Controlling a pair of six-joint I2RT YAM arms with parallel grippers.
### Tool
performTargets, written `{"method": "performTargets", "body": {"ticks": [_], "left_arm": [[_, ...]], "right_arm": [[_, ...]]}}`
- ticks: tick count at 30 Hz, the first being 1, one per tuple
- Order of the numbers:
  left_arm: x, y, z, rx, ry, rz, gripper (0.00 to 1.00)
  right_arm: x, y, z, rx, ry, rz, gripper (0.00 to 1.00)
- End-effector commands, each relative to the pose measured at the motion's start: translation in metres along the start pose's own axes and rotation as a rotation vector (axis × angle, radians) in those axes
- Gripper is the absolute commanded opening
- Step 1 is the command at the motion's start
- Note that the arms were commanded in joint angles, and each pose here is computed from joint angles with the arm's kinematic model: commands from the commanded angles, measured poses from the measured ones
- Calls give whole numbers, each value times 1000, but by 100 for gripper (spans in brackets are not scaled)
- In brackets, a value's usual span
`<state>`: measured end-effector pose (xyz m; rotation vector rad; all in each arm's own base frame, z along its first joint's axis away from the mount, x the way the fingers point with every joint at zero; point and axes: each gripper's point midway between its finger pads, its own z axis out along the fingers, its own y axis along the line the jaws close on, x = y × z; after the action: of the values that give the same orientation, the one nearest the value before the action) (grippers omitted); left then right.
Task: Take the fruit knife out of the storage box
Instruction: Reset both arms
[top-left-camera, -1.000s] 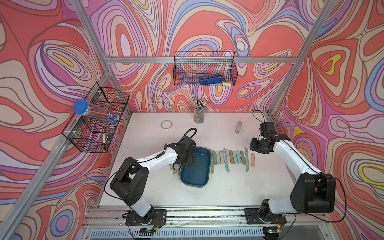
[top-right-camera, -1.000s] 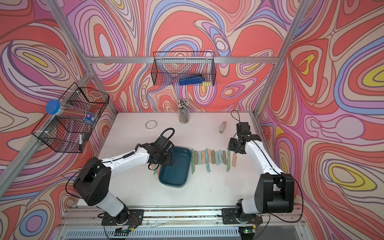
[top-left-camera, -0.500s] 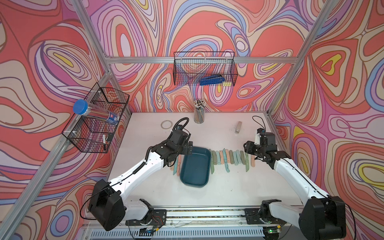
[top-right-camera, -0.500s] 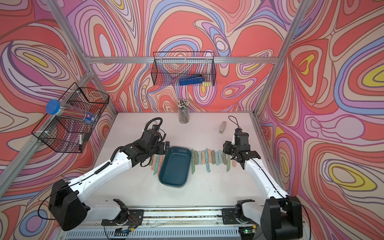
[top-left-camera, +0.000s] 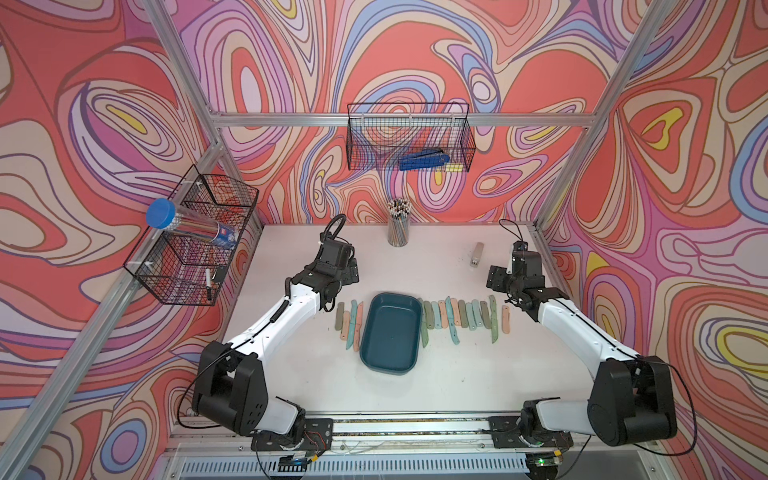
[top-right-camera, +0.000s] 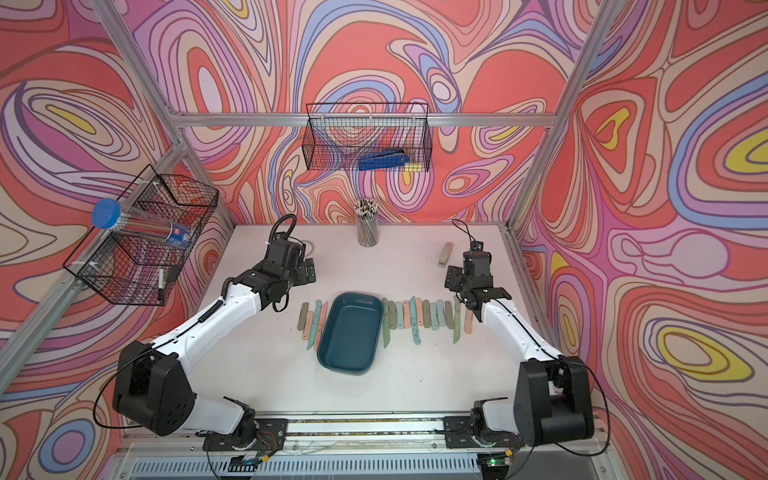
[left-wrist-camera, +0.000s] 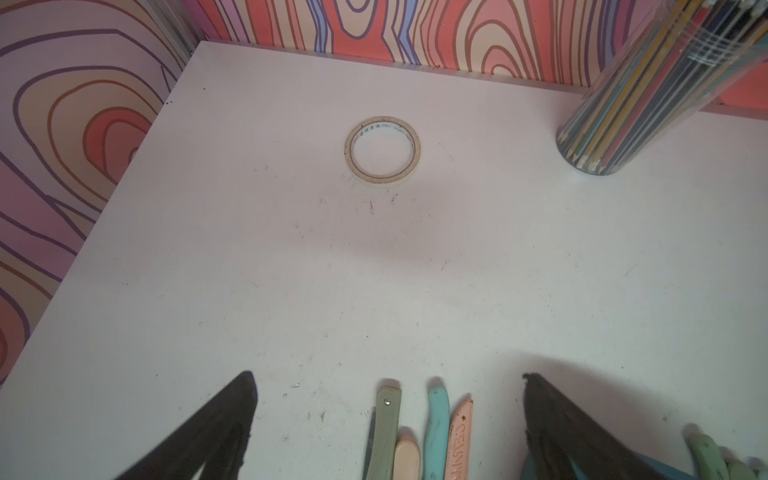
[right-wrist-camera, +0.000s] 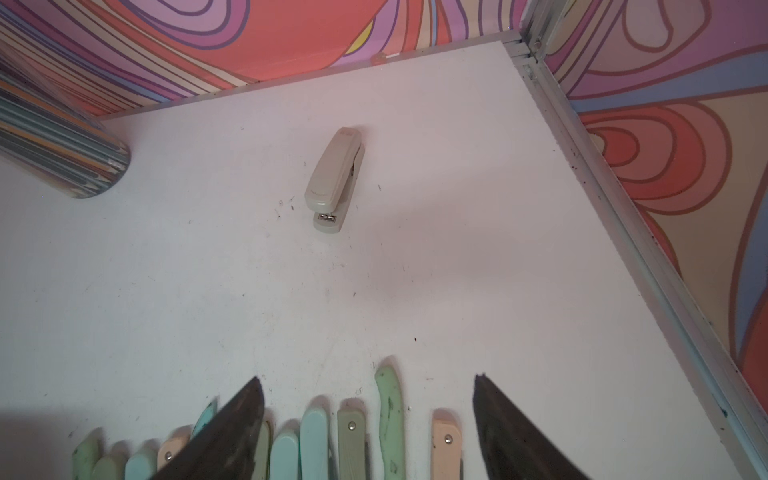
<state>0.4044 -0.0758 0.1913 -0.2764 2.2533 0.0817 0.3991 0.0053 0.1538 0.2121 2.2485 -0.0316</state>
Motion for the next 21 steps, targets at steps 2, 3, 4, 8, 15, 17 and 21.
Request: {"method": "performTargets", "body": {"ticks": [2,3,4,8,15,17,21], "left_arm": [[-18,11,13,-32,-82,-51,100],[-19,8,13,-13,-103,-24,100],[-20,8,14,-11,-120,2,100],[-17,29,8,-93,-200,38,100],[14,55,-24,-158,-357,37,100],[17,66,-30,-194,-396,-10,100],[23,66,-29,-196,-378,60,100]], "right_arm": [[-5,5,7,-24,-35,-39,84],[-4,6,8,-29,-40,-60,84],[-2,4,9,-20,-38,-67,85],[-7,9,7,-63,-124,-92,86],[-17,-14,-2,45,-273,-11,87],[-19,-23,-5,87,-313,17,89],[-21,-32,-5,153,-333,-36,91]]}}
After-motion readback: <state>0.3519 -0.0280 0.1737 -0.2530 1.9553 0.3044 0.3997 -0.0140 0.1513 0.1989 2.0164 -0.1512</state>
